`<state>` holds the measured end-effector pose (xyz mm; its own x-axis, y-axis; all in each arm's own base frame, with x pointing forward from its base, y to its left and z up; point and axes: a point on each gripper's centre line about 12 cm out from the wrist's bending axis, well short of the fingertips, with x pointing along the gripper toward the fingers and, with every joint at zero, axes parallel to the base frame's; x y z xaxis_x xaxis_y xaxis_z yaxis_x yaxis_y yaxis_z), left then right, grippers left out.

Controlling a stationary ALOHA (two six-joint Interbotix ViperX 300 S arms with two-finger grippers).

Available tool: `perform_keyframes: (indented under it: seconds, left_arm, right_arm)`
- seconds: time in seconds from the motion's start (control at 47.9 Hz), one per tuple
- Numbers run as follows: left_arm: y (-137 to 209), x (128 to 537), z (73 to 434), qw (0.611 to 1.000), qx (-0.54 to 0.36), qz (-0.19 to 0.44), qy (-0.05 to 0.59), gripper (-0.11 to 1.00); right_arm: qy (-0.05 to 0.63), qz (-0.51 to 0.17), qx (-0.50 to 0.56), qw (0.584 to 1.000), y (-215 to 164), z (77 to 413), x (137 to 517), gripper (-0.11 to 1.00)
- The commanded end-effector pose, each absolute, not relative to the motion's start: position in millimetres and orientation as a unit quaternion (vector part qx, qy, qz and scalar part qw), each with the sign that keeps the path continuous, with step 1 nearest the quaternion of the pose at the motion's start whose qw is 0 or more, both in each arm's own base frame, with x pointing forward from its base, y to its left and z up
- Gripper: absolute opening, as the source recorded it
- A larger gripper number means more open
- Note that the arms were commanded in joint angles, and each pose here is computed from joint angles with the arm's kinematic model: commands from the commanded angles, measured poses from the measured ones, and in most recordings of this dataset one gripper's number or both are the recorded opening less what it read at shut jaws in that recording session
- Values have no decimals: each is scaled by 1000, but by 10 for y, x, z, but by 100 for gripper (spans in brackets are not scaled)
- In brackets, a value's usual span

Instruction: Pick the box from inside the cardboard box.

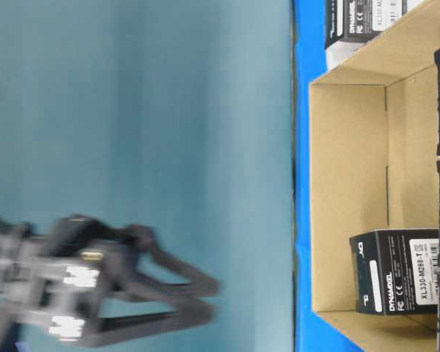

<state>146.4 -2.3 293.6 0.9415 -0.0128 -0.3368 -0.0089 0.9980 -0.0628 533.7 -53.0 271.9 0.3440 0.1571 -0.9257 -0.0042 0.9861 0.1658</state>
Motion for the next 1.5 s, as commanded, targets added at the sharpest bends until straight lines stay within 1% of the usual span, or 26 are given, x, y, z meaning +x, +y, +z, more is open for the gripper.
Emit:
perform_keyframes:
  seconds: [0.0,0.251,0.46,0.627,0.794,1.044,1.253,1.337,1.483]
  left_arm:
    - [-22,1470,3047,987,-31,-1,157,-6]
    - [-24,1467,3068,987,-32,-2,154,-6]
    - [-23,1466,3080,988,-32,-2,153,-6]
    - [-24,1466,3080,988,-33,-2,153,-6]
    - [-22,1466,3080,988,-33,-1,153,-6]
    - [-33,1466,3080,988,-32,-5,153,-6]
    - [-35,1466,3080,988,-31,-5,153,-6]
    - [-35,1466,3080,988,-32,-6,153,-6]
    - [-35,1466,3080,988,-31,-5,153,-6]
  right_arm:
    - [556,58,58,827,-478,3022,5308,99]
    - [553,69,43,829,-440,3349,5274,99]
    - [548,70,40,833,-436,3410,5294,99]
    - [554,70,40,829,-439,3364,5291,99]
    - [574,72,40,815,-428,3091,5314,99]
    - [589,84,28,804,-318,2385,5345,99]
    - [594,84,15,800,-277,1901,5285,99]
    - [592,81,12,802,-277,1778,5260,99]
    - [585,68,-6,808,-332,1691,5266,99]
